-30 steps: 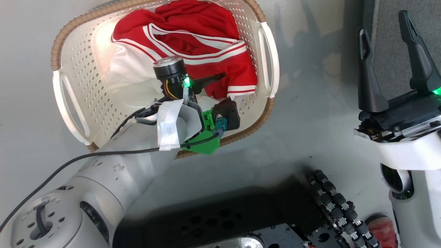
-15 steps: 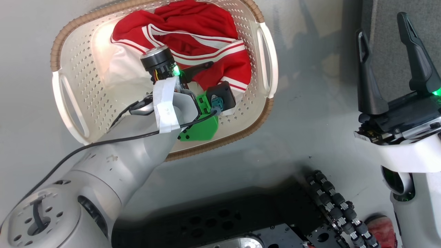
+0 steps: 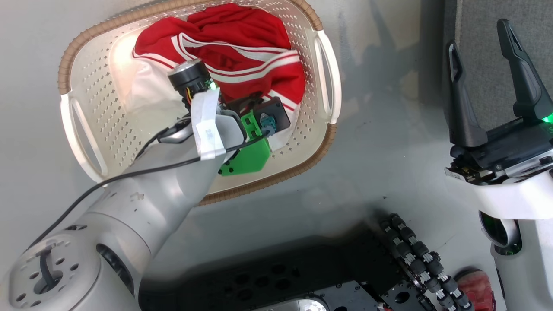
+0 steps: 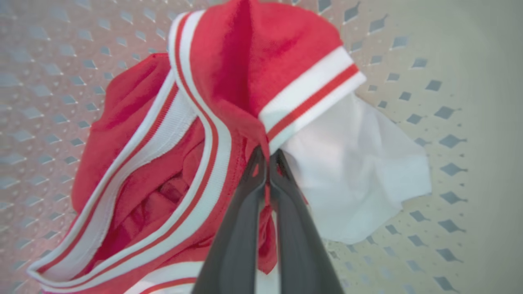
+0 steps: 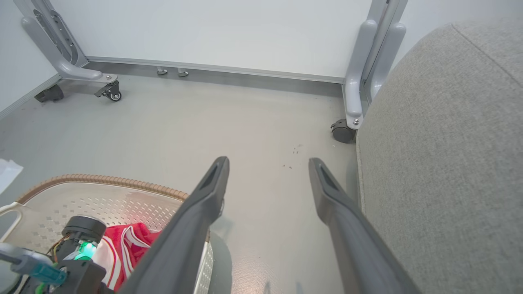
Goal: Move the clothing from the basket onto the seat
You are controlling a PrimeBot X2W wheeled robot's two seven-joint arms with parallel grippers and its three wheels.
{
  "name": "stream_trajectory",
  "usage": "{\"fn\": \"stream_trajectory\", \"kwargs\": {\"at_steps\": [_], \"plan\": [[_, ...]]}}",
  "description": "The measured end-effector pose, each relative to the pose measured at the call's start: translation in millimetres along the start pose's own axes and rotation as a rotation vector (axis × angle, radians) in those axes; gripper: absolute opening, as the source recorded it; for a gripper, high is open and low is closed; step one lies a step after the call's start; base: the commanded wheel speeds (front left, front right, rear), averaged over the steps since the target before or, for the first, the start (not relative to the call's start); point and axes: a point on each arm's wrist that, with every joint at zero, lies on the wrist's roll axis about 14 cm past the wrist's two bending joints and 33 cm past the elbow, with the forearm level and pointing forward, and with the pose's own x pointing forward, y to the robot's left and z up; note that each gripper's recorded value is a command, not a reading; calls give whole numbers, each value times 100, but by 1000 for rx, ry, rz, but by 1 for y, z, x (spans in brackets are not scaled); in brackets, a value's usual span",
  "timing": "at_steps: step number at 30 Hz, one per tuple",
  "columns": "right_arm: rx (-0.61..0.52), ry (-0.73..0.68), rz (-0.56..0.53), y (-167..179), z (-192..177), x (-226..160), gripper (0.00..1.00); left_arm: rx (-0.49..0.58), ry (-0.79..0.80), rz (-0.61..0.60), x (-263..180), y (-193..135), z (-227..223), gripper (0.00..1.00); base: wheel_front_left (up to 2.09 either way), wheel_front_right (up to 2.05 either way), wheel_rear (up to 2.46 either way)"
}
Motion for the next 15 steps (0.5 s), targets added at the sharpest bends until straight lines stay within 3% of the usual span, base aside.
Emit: {"fn": "stream_trajectory", "kwargs": {"at_steps": [15], "plan": [[29, -69, 14, 6, 15, 17, 100, -12, -132, 148, -18, 47, 24, 0, 0, 0, 0]]}}
